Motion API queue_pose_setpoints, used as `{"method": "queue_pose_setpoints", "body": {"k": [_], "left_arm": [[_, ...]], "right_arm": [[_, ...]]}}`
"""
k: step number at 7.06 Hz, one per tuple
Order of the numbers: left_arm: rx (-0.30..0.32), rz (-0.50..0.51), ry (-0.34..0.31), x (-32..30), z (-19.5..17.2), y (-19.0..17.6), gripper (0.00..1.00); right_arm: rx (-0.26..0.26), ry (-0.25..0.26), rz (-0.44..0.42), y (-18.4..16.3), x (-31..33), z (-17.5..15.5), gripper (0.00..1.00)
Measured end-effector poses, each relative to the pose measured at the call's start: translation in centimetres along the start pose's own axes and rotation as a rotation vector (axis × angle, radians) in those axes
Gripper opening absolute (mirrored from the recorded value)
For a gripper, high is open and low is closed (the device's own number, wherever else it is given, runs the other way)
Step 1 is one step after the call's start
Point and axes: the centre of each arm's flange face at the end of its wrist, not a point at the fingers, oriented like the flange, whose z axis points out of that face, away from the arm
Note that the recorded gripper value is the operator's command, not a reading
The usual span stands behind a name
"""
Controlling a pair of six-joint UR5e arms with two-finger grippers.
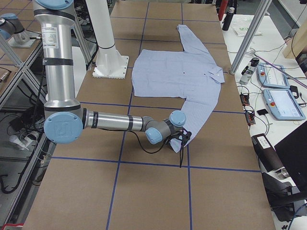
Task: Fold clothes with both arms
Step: 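Reach the right gripper to the sleeve cuff nearest it and grasp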
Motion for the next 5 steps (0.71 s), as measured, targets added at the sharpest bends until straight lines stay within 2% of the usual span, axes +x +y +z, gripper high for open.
{"method": "queue_pose_setpoints", "body": {"k": [2,5], "left_arm": [[0.003,0.002,0.0,0.1,-0.1,-0.1,1.0],[0.009,0.009,0.001,0.5,-0.5,-0.3,1.0]], "right_arm": [[0.009,-0.021,-0.02,0.5,-1.3,-1.0,0.0],[0.051,-0.114,-0.126,2.6,-8.3,-5.4,0.0]]}}
